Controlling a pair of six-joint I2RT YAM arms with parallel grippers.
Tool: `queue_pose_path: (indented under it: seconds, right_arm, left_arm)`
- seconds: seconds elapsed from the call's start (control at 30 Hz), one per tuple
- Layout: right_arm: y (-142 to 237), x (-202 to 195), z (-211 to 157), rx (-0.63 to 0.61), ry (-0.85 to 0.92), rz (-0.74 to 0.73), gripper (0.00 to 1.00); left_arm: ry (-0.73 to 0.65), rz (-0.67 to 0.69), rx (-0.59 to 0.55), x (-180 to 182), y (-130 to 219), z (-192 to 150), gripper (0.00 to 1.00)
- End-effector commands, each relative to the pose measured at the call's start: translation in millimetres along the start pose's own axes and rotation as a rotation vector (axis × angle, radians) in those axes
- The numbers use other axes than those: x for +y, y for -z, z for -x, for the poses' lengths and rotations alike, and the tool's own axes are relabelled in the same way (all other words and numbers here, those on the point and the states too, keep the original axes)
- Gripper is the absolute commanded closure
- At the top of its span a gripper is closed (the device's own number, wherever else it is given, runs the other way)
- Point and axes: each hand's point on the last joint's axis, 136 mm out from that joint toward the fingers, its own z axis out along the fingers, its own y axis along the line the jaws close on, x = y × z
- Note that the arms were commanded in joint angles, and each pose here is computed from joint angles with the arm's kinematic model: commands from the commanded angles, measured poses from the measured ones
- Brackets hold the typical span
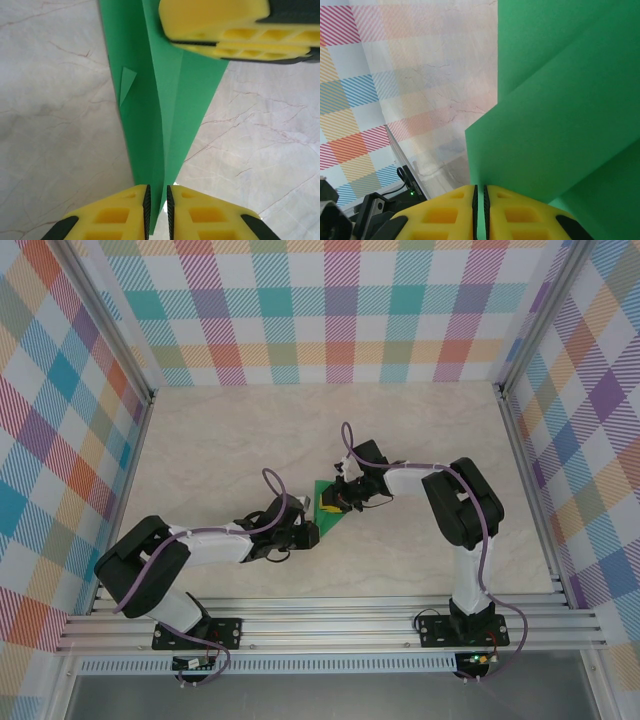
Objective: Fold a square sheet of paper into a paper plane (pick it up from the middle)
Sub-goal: Fourth fold the wing at the center of the table.
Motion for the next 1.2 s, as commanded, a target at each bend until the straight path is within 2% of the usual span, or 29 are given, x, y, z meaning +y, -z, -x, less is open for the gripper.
queue_pose_path:
  seconds: [0.0, 0.27, 0.67, 1.17]
  right_arm:
    - [-3, 2, 2, 0.008, 0.019, 0.0, 0.86]
    - [-1, 5, 2, 0.008, 0.024, -0.002, 0.86]
    - [-1, 28, -2, 0.032, 0.081, 0.035, 0.83]
    - [-18, -2, 6, 0.032, 0.025, -0.037, 0.85]
  left_arm:
    - [0.019, 0.036, 0.019, 8, -3, 0, 0.83]
    - [0.034, 0.03, 0.033, 11, -8, -5, 1.0]
    - [0.081, -0.001, 0.034, 16, -11, -9, 1.0]
    - [0.085, -0.012, 0.046, 18, -11, -12, 1.0]
